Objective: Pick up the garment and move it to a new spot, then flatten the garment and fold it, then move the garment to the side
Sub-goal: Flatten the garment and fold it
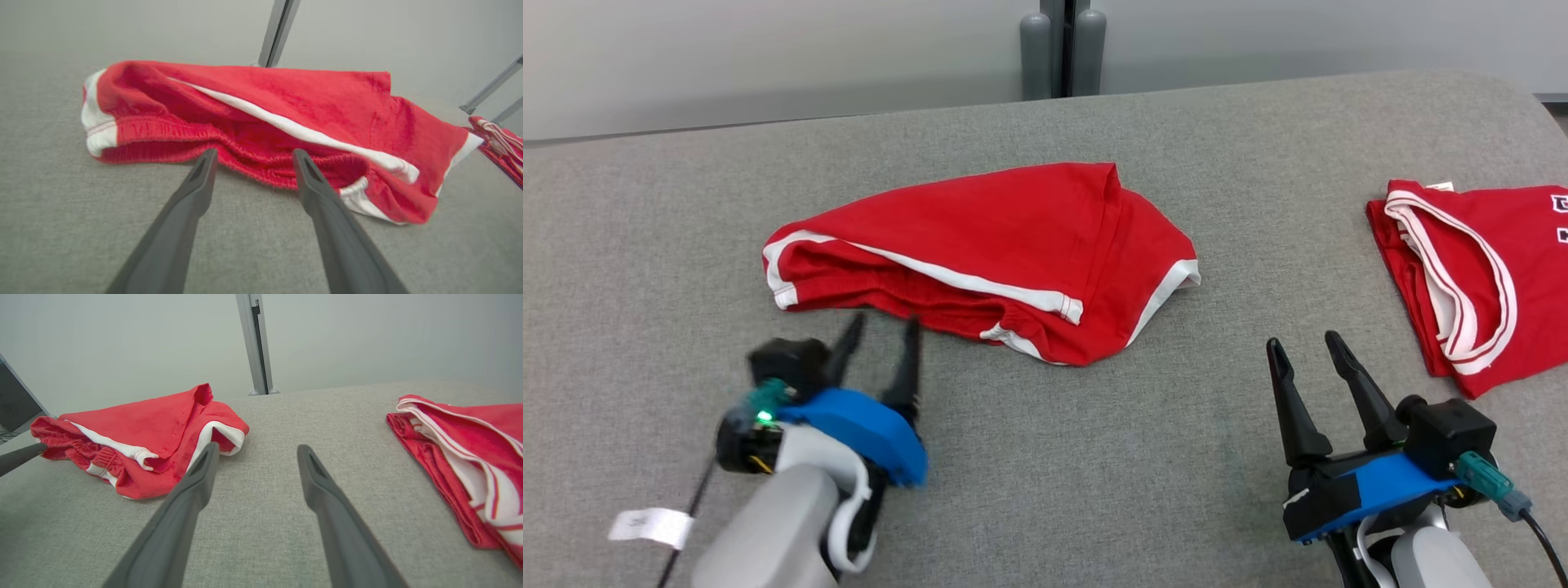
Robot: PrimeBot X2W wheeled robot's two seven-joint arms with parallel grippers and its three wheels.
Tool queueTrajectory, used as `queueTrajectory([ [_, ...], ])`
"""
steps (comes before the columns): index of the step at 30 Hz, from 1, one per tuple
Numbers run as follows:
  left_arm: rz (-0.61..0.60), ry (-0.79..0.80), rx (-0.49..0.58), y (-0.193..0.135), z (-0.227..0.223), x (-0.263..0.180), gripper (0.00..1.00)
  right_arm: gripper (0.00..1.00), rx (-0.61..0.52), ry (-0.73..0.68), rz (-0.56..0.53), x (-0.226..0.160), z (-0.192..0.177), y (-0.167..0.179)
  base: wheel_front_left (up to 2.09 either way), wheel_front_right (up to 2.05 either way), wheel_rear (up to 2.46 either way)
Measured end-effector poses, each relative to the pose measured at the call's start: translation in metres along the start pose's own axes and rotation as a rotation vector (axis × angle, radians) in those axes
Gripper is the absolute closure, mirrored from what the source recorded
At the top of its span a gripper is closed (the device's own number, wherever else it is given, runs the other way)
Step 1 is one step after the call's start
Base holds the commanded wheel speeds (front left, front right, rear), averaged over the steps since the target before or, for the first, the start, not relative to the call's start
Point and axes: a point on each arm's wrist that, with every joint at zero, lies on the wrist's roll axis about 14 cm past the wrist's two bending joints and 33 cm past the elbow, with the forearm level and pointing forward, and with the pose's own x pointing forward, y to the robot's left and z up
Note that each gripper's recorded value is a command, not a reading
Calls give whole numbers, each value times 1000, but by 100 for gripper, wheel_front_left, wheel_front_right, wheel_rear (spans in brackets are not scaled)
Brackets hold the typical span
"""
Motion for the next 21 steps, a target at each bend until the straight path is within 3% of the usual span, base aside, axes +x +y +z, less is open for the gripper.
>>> queueTrajectory([
  [5,-228,65,106,-59,-13,-10,0,0,2,-2,-3,-2,1,-1,0,0,0],
  [8,-301,115,176,-76,-20,-8,0,0,3,3,-4,-3,-1,-1,0,0,0],
  [16,-324,270,240,-80,-46,13,0,0,11,7,-53,-11,-5,-16,0,0,0],
  [17,-323,279,234,-80,-48,15,7,0,11,7,-62,-12,-5,-19,0,0,0],
  [18,-326,278,223,-82,-47,17,27,0,11,8,-69,-13,-5,-21,0,0,0],
  [19,-333,270,218,-83,-45,18,58,0,11,7,-75,-14,-5,-23,0,0,0],
  [20,-340,266,205,-85,-44,19,100,0,10,7,-80,-15,-5,-25,0,0,0],
  [21,-344,265,186,-86,-44,20,100,0,10,4,-84,-15,-5,-26,0,0,0],
])
